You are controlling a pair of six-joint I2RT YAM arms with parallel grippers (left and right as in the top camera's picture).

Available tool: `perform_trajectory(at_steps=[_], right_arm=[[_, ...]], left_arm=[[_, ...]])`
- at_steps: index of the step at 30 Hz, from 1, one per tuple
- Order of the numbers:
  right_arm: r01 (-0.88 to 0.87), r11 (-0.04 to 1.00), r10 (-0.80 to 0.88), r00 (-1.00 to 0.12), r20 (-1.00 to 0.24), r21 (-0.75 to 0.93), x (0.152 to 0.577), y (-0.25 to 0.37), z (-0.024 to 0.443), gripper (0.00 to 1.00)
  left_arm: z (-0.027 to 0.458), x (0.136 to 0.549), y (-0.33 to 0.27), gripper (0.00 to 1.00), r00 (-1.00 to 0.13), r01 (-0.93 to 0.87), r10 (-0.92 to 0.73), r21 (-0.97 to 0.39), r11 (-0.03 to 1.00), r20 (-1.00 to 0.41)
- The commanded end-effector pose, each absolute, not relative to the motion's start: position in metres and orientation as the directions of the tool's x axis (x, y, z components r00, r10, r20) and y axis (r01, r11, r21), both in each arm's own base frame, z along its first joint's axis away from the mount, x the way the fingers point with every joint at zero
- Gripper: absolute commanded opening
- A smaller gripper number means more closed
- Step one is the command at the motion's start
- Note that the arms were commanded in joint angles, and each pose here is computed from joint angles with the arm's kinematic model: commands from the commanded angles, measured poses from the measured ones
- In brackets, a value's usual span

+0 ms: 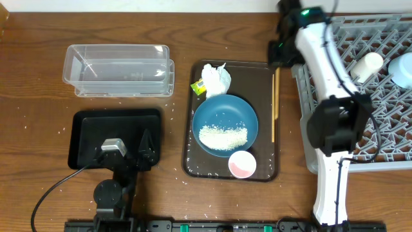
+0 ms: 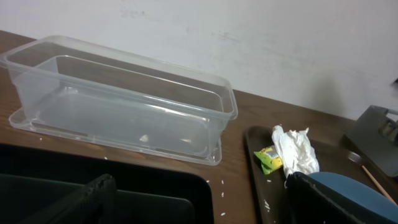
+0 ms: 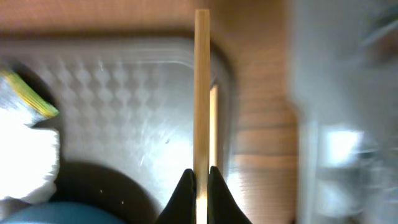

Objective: Sort waste into correct bins and load items into the dishwasher rack

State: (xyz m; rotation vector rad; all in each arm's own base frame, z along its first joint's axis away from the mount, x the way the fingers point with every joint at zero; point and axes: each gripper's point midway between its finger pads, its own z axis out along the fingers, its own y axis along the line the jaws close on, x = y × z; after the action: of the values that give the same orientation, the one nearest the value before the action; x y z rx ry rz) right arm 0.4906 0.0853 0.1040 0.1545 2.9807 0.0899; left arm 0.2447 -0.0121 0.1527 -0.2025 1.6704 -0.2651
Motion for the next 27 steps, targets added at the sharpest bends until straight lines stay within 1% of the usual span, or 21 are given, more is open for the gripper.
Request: perform_trajectory(at_steps=[1, 4, 7, 13, 22, 27], right_arm=[[0.105, 0.994, 0.103, -0.951, -0.291, 0.006, 0.513, 0.037, 0.154, 0.01], [0.057, 0.998, 0.046, -0.931, -0.361, -0.02, 0.523, 0.009, 0.179, 0.01], [0.036, 0.998, 0.016, -0.917, -0.399, -0.042, 0.53, -0.018, 0.19, 0.01], [-0.043, 0.999, -0.043, -0.917, -0.396, -0.01, 0.529, -0.039, 0.186, 0.01], [-0.102, 0.985, -0.036, -0.912, -0.408, 0.14, 0.531, -0.018, 0.184, 0.01], [-0.108, 0.983, -0.04, -0.918, -0.394, 0.151, 0.531, -0.012, 0.177, 0.03]], left_arm=[[0.138, 0.244, -0.015, 0.89, -0.162, 0.027, -0.267, -0.275, 0.961, -0.95], [0.138, 0.244, -0.015, 0.9, -0.162, 0.027, -0.267, -0.275, 0.961, -0.95], [0.138, 0.244, -0.015, 0.9, -0.162, 0.027, -0.267, -0.275, 0.961, -0.95], [0.138, 0.244, -0.015, 0.9, -0.162, 0.027, -0.267, -0.275, 0.961, -0.95], [0.138, 0.244, -0.015, 0.9, -0.162, 0.027, -0.267, -0.275, 0.961, -0.95], [0.138, 0.244, -0.015, 0.9, -0.162, 0.027, -0.267, -0.275, 0.961, -0.95]])
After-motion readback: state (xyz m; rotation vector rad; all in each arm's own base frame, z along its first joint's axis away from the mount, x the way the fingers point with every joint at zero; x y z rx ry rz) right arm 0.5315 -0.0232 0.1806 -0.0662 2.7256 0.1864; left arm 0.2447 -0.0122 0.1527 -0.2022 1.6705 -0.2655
